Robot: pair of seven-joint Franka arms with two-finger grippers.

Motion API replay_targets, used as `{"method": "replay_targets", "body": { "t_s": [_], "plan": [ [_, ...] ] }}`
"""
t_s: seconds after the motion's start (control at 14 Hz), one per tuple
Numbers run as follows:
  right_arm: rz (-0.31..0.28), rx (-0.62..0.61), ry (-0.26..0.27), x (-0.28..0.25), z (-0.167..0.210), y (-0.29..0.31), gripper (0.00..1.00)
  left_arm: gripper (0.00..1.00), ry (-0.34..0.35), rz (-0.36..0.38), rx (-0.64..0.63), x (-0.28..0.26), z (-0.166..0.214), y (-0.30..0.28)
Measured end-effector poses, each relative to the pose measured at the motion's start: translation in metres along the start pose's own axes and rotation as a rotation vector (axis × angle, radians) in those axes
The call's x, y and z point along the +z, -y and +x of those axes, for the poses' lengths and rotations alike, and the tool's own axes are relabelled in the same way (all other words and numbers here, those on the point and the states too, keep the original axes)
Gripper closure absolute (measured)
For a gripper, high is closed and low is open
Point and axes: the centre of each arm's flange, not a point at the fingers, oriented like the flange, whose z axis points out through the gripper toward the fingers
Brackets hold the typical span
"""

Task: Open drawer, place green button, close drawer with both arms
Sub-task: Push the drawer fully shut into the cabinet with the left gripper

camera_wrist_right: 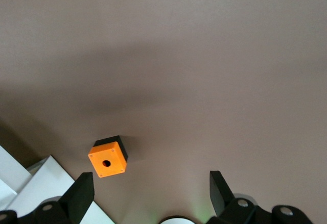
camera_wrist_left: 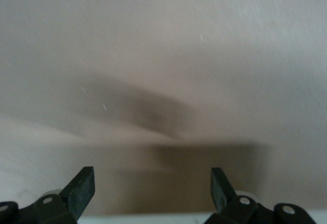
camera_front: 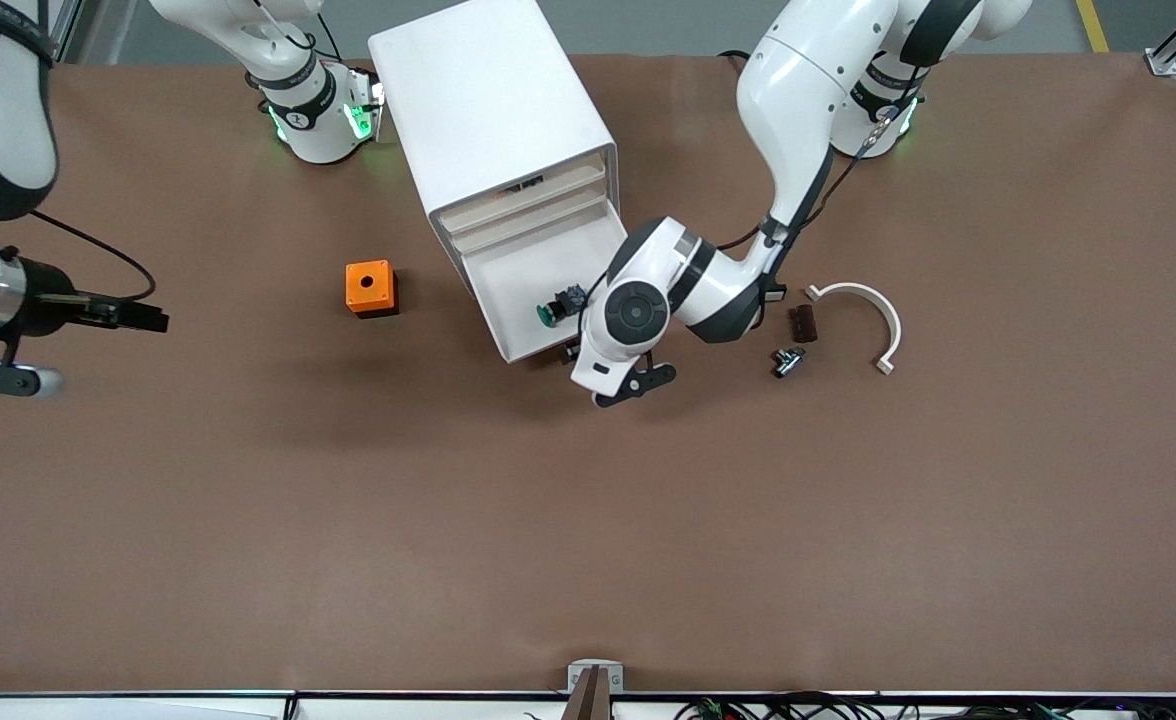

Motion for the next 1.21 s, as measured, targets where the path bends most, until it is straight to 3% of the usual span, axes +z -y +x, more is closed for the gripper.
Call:
{"method": "replay_targets", "body": {
  "t_s": [0.36,0.71,1.21],
  "plan": [
    [-0.055,-0.037,-0.039,-0.026,-0.003,-0.022,0.0,0.0,0.015,0.019,-0.03,0.017,-0.056,-0.021],
    [-0.059,-0.047,-0.041,-0.029,-0.004,-0.02,0.0,0.0,0.073,0.029,-0.059,0.033,-0.113,-0.037],
    [-0.061,-0.05,-0.04,-0.029,-0.004,-0.02,0.0,0.0,0.106,0.052,-0.07,0.046,-0.144,-0.039]
  ]
}}
